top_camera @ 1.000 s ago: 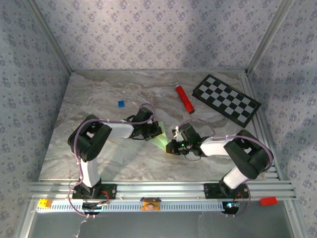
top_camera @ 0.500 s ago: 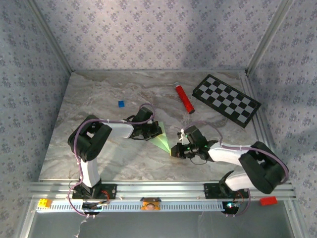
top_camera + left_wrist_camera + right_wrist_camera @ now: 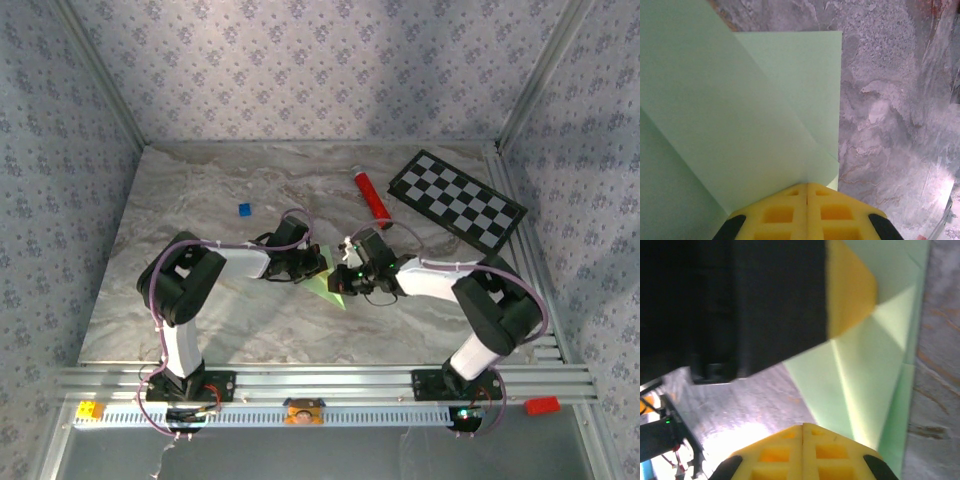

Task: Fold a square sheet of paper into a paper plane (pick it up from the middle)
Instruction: Fourth fold the wing at the center of the table.

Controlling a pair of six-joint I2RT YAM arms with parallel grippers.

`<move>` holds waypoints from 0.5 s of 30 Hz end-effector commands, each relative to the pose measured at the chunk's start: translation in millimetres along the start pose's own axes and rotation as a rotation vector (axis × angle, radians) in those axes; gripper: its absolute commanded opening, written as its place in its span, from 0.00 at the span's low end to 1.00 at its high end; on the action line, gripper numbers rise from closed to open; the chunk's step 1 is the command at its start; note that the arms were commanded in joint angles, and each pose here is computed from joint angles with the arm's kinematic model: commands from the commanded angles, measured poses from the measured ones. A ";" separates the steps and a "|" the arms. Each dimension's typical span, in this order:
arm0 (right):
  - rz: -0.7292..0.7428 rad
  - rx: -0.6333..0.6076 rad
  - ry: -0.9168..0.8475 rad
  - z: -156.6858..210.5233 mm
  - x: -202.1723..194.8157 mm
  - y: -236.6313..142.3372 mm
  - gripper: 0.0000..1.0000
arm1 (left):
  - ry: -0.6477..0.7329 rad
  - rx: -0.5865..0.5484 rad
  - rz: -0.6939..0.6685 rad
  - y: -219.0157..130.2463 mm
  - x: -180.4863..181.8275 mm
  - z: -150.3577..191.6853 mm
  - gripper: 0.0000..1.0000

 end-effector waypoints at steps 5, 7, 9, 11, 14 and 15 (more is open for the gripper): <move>0.042 0.000 0.018 -7.7 -3.6 9.0 0.06 | -0.020 0.025 -0.086 8.2 23.3 9.7 0.00; 0.059 0.000 0.036 -5.3 -9.4 9.7 0.05 | -0.017 0.024 -0.084 7.6 22.3 9.6 0.00; 0.068 -0.001 0.054 -2.7 -15.3 9.7 0.05 | -0.013 0.021 -0.080 7.2 21.0 8.8 0.01; 0.073 -0.004 0.067 -0.3 -18.9 9.2 0.05 | -0.011 0.020 -0.080 6.6 20.2 8.1 0.01; 0.076 -0.002 0.080 4.3 -23.5 9.3 0.05 | -0.011 0.021 -0.083 6.8 21.0 8.4 0.01; 0.075 -0.001 0.082 5.5 -24.1 8.9 0.05 | -0.011 0.023 -0.083 7.2 21.2 8.6 0.01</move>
Point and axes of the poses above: each hand's point on the last joint's axis, 136 mm out from that joint toward the fingers, its own y axis out along the fingers, its own x axis along the line the jaws close on, z = x × y, the point moved 5 cm from there along -y, back along the fingers, and after that the axes turned 6 degrees about y, right-handed, at the moved point
